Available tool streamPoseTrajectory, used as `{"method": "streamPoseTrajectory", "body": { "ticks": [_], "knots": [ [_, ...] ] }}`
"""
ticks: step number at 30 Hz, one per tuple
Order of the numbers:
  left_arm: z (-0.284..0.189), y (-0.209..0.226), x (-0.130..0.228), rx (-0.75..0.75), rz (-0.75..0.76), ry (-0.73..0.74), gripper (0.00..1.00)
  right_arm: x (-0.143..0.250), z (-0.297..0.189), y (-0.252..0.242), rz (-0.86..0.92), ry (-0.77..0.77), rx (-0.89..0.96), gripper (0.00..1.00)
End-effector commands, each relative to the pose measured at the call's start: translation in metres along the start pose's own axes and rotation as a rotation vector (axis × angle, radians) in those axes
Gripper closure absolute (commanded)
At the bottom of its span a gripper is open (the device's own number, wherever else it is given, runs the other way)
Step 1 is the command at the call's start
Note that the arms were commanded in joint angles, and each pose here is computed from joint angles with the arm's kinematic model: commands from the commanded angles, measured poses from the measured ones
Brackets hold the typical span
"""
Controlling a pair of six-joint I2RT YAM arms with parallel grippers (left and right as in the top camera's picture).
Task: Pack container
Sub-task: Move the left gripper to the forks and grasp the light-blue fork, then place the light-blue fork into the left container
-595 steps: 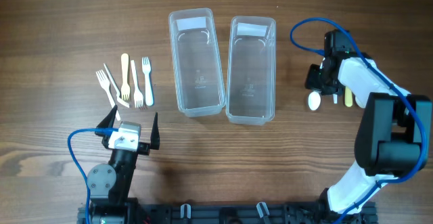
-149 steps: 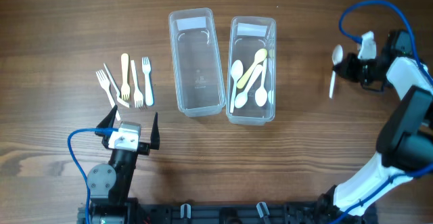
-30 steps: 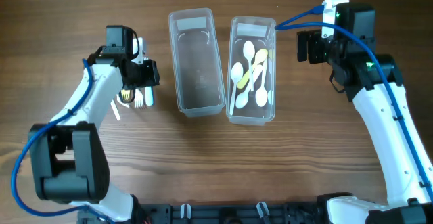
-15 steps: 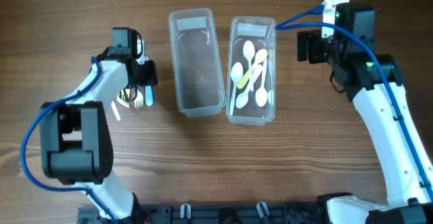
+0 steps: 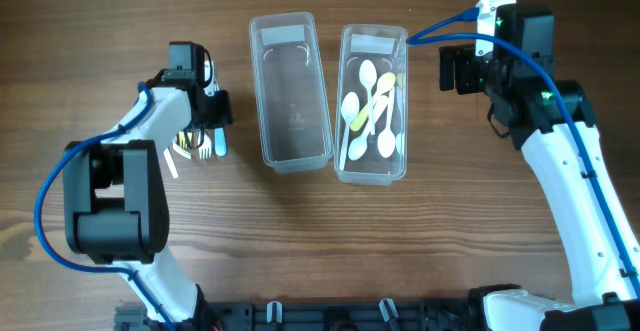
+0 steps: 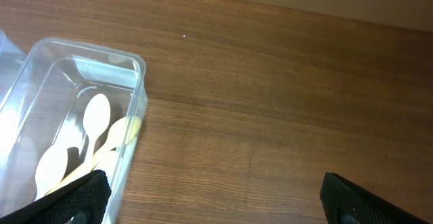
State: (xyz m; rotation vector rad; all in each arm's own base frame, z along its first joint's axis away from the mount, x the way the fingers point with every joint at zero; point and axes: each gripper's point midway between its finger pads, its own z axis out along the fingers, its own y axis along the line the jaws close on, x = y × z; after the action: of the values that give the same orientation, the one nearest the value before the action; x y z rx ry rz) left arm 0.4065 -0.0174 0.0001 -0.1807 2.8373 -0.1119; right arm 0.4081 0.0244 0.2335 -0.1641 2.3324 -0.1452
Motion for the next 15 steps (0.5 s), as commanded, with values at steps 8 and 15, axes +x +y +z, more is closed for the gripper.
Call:
{"method": "streamPoseTrajectory", "body": {
  "ticks": [8,15],
  "knots": [
    [-0.144,-0.021,-0.068,0.046,-0.028,-0.227,0.96,-0.002,0.001,-0.004,-0.007,-0.003,0.019,0.0],
    [-0.229,-0.087,-0.049,0.224,-0.015,-0.348,0.96,-0.002,0.0,-0.004,-0.007,-0.003,0.019,0.0]
  ]
}}
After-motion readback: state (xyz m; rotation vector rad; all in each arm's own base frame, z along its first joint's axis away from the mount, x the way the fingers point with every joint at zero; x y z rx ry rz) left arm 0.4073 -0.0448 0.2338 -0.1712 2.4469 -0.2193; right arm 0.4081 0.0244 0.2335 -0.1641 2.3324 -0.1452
